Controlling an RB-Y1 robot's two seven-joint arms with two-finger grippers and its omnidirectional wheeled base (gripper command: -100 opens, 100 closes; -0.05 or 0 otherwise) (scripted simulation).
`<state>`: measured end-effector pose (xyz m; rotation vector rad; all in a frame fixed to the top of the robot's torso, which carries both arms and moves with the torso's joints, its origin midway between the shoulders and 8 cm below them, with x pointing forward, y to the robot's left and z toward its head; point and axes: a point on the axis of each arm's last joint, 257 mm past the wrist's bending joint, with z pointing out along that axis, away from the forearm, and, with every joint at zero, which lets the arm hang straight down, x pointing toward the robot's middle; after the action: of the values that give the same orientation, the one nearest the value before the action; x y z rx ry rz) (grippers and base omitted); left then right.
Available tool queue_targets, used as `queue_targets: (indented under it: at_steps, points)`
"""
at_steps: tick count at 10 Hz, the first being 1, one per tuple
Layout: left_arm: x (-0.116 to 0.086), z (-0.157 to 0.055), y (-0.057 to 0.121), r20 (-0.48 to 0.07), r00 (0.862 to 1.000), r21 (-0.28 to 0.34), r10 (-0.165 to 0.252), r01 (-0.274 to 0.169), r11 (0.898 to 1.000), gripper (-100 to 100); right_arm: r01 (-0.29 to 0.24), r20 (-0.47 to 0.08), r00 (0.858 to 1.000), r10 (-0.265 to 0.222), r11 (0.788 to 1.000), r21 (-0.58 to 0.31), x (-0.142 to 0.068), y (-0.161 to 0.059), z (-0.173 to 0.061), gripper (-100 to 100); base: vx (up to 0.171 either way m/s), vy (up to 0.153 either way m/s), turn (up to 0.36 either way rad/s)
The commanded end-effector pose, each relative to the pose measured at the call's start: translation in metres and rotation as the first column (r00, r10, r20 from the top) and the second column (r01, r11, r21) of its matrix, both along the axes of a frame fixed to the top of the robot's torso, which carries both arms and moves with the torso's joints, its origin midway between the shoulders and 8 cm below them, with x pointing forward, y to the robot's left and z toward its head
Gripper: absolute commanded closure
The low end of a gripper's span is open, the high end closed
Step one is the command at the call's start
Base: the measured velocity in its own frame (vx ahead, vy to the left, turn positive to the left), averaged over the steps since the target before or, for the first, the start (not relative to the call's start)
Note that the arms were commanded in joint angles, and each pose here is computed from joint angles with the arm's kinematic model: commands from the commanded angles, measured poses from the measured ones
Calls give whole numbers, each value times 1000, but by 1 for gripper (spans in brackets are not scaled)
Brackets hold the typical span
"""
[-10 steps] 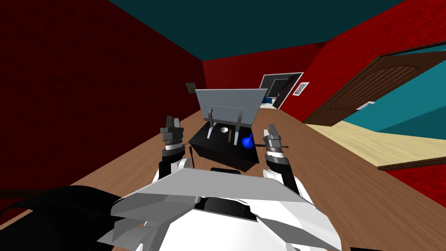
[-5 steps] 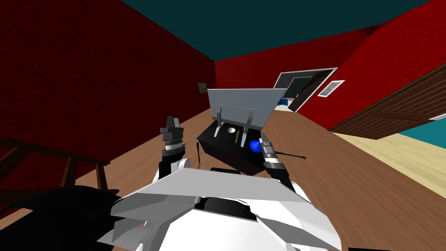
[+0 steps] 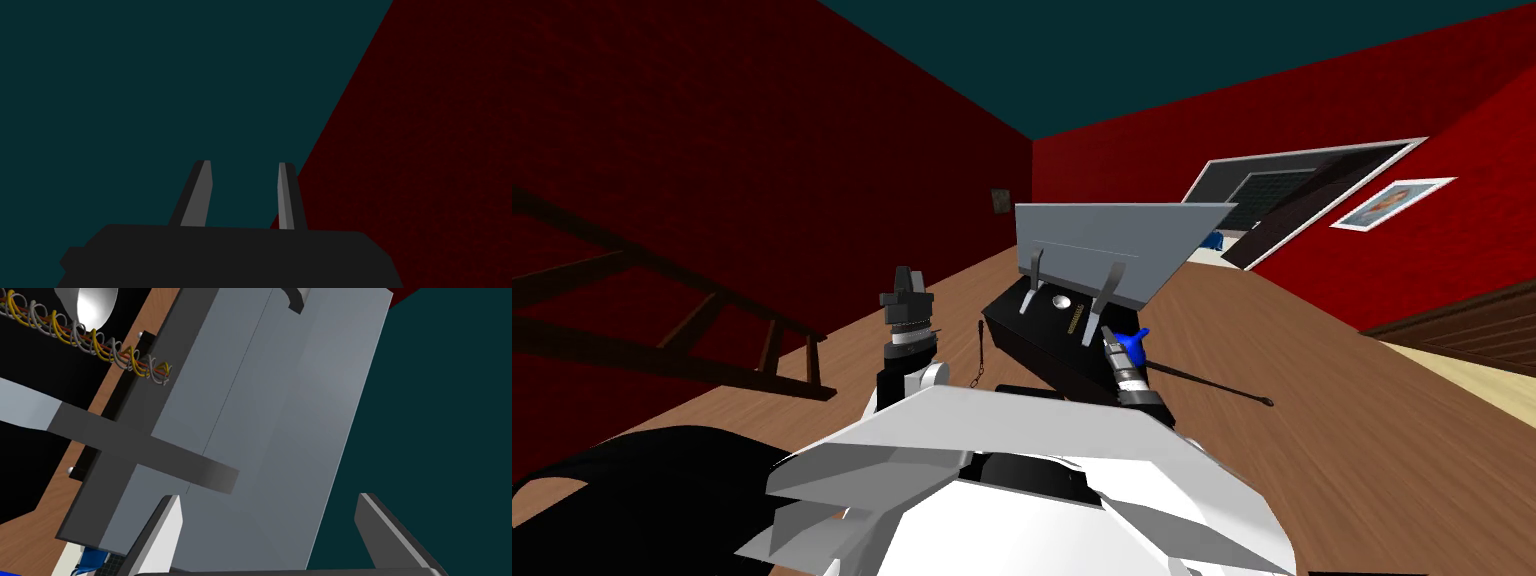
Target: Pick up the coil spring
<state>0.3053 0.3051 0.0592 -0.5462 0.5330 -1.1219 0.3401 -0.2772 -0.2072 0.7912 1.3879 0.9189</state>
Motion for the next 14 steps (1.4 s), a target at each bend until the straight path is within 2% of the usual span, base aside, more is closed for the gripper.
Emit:
queue_targets:
  at_steps: [1,3,5,6,7,8,9,10,12,13,14]
  points:
    - [0,0,0,0,1000,0,0,0,1000,0,6,-92,996,-8,1000,-21,-10,-9,-34,-100,14,62,368]
    - [0,0,0,0,1000,0,0,0,1000,0,11,-203,979,-22,999,-53,-30,-21,-74,-100,31,64,354]
    - [0,0,0,0,1000,0,0,0,1000,0,15,-313,949,-43,996,-91,-55,-38,-114,-100,45,57,368]
    - [0,0,0,0,1000,0,0,0,1000,0,15,-313,949,-43,996,-91,-55,-38,-114,-100,33,28,97]
    - [0,0,0,0,1000,0,0,0,1000,0,16,-367,928,-57,993,-113,-70,-48,-134,-100,29,26,256]
    - [0,0,0,0,1000,0,0,0,1000,0,16,-367,928,-57,993,-113,-70,-48,-134,-100,28,17,125]
    - [0,0,0,0,1000,0,0,0,1000,0,16,-419,905,-72,990,-137,-85,-60,-152,-100,39,25,211]
    - [0,0,0,0,1000,0,0,0,1000,0,16,-419,905,-72,990,-137,-85,-60,-152,-100,35,13,154]
    - [0,0,0,0,1000,0,0,0,1000,0,12,-513,851,-108,982,-188,-119,-86,-183,-100,47,23,321]
    - [0,0,0,0,1000,0,0,0,1000,0,13,-518,848,-111,982,-188,-120,-87,-185,-100,50,19,201]
    - [0,0,0,0,1000,0,0,0,1000,0,10,-562,816,-133,976,-216,-139,-102,-200,-100,58,27,332]
